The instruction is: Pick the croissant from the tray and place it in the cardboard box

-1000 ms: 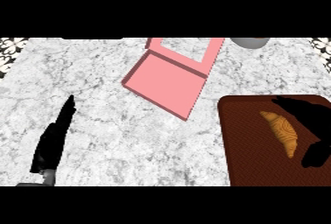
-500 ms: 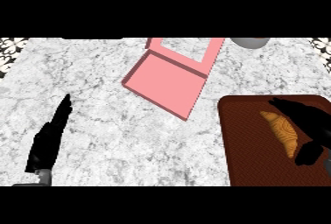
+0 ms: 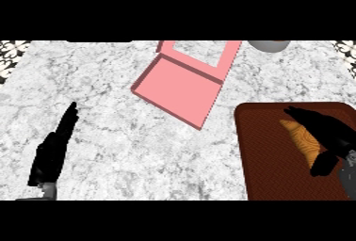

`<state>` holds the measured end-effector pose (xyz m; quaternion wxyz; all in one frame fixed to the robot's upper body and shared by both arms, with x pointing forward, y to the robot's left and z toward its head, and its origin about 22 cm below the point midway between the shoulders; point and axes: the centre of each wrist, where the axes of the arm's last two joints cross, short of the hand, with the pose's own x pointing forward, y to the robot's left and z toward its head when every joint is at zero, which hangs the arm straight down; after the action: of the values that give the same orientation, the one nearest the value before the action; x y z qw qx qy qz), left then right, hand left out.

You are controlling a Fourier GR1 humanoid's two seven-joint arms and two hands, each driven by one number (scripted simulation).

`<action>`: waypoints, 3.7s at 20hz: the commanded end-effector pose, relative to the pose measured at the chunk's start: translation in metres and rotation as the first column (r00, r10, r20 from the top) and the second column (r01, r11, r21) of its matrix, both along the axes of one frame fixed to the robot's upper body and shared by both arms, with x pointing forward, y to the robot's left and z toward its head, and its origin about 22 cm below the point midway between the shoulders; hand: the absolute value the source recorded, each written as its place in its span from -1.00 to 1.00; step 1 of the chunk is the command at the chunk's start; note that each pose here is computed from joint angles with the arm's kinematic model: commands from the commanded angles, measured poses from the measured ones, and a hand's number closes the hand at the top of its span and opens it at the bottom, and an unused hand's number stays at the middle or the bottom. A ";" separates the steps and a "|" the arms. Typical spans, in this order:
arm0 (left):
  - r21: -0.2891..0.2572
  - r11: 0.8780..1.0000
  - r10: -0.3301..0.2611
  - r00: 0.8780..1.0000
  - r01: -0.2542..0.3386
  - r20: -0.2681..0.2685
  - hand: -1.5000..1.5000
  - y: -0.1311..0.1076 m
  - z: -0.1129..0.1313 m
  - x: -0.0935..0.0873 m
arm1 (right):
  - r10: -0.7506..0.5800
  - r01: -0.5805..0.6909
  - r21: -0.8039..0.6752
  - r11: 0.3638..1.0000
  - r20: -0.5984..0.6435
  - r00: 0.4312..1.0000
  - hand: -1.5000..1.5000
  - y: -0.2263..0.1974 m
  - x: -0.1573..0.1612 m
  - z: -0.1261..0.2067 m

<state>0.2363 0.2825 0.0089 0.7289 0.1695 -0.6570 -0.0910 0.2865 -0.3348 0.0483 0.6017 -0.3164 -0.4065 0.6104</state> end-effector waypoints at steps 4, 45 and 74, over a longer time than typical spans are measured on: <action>0.003 1.000 -0.006 1.000 0.006 0.002 0.00 -0.010 0.027 0.010 | 0.007 -0.008 -0.026 1.000 -0.013 1.000 -1.00 -0.002 0.012 -0.003; -0.014 1.000 0.014 1.000 -0.014 -0.001 0.00 -0.002 -0.003 0.011 | 0.150 -0.460 0.466 0.756 0.561 0.814 1.00 0.033 0.149 0.106; -0.004 1.000 -0.017 1.000 0.017 0.017 0.00 0.003 0.018 0.023 | 0.250 -0.444 0.485 0.753 0.414 0.875 1.00 0.279 0.162 0.148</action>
<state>0.2508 0.2820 0.0136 0.7250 0.1667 -0.6610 -0.0981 0.4474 -0.0825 0.2091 0.4610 -0.1281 -0.7319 0.4851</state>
